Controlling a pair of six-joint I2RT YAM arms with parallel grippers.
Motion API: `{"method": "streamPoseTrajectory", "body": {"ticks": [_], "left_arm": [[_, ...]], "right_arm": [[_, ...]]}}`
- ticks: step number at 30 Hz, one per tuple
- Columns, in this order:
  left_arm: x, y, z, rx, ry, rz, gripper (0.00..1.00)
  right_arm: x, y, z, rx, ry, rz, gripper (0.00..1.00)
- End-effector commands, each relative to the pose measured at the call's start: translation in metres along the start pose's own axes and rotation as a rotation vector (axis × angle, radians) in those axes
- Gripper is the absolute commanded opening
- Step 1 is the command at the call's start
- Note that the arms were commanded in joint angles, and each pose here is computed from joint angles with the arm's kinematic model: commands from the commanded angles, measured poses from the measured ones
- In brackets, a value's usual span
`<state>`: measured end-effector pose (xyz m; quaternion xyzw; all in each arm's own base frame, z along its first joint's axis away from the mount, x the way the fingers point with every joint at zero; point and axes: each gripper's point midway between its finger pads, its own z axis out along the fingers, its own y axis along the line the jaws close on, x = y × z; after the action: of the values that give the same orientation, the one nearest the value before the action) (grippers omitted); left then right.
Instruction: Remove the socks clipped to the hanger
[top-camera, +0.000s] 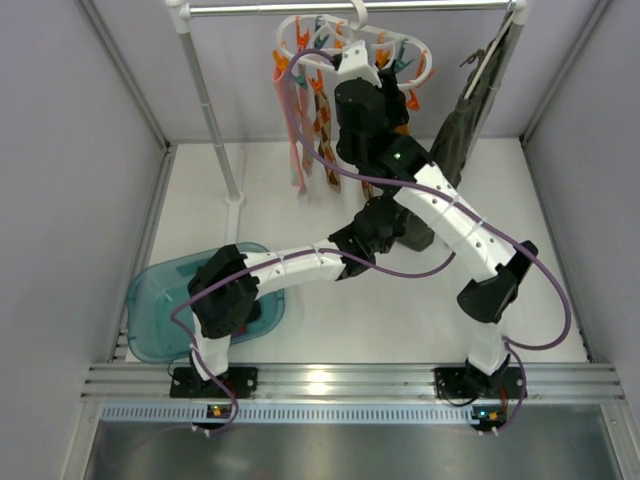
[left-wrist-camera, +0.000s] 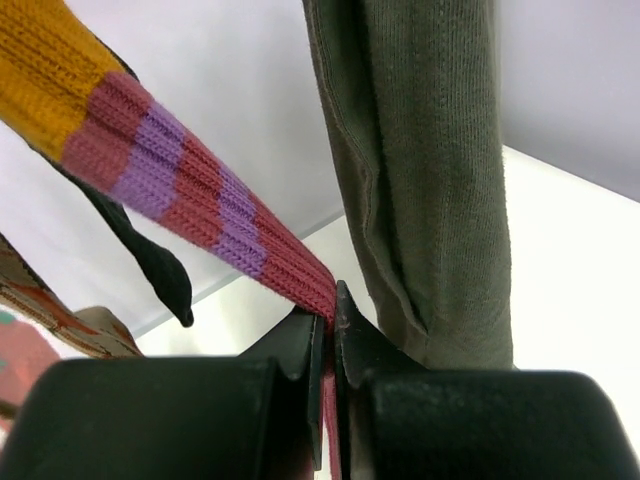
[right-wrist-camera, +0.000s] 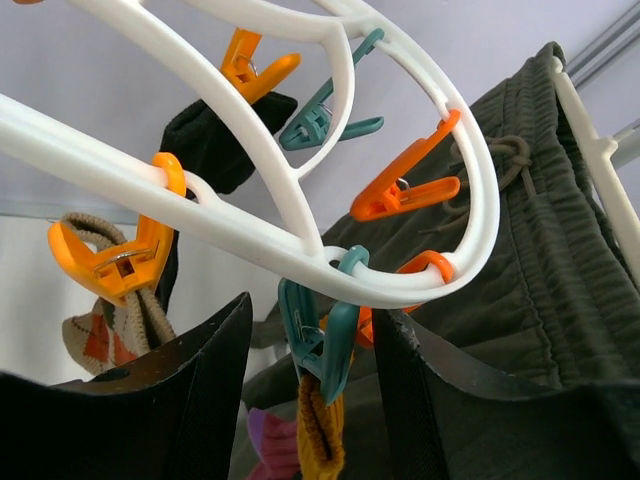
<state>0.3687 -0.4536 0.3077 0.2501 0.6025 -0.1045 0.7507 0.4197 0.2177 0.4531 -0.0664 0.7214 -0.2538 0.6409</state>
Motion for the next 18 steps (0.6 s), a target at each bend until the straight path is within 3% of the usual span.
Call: {"method": "streamPoseTrajectory", "body": {"ticks": [1,5,9,16,18], "left_arm": [[-0.027,0.002,-0.007,0.025,-0.055,-0.055,0.0],[-0.029,0.0,-0.01,0.043,-0.061,-0.073,0.0],[-0.033,0.0,-0.011,0.052,-0.068,-0.082,0.0],[-0.02,-0.003,-0.012,0.067,-0.045,-0.116,0.0],[-0.01,-0.002,-0.014,0.076,-0.026,-0.136,0.0]], "right_arm": [[-0.005,-0.008,0.008,0.079,-0.013,0.014,0.49],[-0.005,-0.012,0.012,0.116,-0.012,0.006,0.46],[-0.006,-0.017,0.014,0.135,-0.023,0.005,0.36],[-0.004,-0.018,0.012,0.121,-0.016,0.0,0.12],[-0.005,-0.016,0.01,0.082,-0.028,0.035,0.09]]}}
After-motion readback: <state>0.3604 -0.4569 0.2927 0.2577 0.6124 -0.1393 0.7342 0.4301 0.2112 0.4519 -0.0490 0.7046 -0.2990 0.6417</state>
